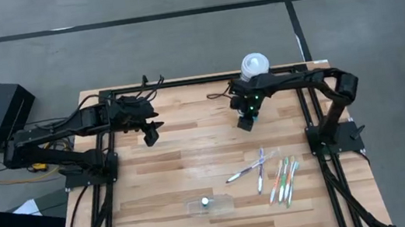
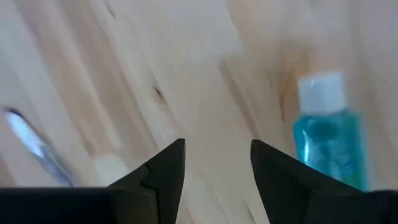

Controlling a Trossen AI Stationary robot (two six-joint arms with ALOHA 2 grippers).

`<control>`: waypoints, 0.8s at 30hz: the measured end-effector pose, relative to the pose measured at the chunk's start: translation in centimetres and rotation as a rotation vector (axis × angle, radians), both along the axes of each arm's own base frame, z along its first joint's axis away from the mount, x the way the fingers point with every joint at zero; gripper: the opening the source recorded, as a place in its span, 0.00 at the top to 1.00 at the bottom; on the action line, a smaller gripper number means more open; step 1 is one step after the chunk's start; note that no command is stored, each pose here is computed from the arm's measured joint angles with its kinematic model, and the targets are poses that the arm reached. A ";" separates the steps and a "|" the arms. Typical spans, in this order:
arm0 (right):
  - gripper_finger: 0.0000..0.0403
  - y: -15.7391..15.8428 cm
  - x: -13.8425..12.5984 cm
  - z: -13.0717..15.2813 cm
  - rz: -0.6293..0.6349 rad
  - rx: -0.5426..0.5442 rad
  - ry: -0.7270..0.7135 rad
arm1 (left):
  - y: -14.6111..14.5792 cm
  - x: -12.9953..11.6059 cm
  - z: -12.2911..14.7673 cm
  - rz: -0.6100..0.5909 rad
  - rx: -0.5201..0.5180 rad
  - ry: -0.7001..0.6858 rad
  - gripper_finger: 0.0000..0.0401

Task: Pick & Place toothbrushing station
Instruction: Put the mouthwash into the transparent organizer

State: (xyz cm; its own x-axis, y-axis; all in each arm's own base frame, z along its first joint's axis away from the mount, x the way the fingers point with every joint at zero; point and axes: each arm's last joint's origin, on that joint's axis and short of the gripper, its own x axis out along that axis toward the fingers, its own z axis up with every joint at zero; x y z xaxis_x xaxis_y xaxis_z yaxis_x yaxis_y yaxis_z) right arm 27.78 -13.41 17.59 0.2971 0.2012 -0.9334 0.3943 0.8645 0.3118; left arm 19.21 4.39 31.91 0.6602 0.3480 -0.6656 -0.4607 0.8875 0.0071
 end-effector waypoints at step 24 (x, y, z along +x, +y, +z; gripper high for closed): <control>0.57 -3.8 -2.5 -2.8 -0.007 -0.068 0.134 | 0.4 -0.1 0.0 0.013 0.033 0.014 0.55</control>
State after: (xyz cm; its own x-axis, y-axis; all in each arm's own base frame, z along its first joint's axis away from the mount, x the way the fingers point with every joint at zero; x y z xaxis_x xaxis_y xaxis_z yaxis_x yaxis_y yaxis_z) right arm 25.31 -17.18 14.77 0.1701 0.1341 -0.9763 0.4342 0.8791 0.1965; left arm 19.09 4.83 31.91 0.6461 0.3785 -0.6629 -0.4721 0.8805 0.0426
